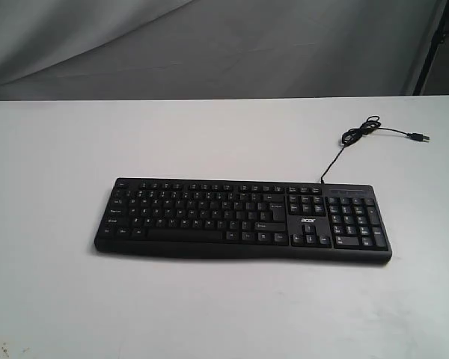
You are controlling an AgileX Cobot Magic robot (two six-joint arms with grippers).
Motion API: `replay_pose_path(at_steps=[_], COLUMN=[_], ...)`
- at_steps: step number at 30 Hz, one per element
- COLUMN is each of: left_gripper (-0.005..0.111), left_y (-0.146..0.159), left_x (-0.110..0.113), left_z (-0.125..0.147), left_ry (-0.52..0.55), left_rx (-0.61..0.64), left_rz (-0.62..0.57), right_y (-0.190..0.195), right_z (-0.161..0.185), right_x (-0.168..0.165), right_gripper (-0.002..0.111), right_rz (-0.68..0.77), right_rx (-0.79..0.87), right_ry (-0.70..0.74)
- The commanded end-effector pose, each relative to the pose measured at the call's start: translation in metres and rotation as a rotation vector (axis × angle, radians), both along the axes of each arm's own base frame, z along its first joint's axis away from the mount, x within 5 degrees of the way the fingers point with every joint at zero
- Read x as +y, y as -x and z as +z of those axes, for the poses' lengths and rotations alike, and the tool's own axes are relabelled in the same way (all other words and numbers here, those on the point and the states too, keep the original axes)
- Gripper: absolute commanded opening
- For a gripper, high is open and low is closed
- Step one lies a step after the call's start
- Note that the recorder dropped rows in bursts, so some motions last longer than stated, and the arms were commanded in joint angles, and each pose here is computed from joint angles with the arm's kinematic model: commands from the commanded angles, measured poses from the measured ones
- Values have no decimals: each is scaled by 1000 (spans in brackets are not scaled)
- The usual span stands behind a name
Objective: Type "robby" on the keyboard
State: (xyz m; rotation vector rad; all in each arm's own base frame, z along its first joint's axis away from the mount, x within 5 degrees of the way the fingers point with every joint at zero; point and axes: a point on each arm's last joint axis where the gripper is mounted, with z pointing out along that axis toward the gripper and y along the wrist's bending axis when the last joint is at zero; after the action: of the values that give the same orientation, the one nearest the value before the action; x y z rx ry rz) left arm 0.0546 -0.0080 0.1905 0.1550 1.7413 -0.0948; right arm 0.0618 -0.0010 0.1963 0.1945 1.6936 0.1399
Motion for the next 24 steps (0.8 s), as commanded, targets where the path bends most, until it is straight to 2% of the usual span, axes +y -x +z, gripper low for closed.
replay_pose_path(at_steps=[1,18,20,24], left_gripper=[0,0,0,0], left_y=[0,0,0,0], left_x=[0,0,0,0], left_z=[-1,-1,-1,-1], left_ry=[-1,-1,-1,-1], left_rx=[-7,-7,-7,-7], left_rz=[-6,-6,-6,-6], right_y=[0,0,1,-2], right_z=[-1,-1,9,51], right_x=[0,0,0,0], right_gripper=[0,0,0,0], right_rz=[-4,-4,-3,0], right_rx=[1,9,1,-40], right_ry=[13,12,13,14])
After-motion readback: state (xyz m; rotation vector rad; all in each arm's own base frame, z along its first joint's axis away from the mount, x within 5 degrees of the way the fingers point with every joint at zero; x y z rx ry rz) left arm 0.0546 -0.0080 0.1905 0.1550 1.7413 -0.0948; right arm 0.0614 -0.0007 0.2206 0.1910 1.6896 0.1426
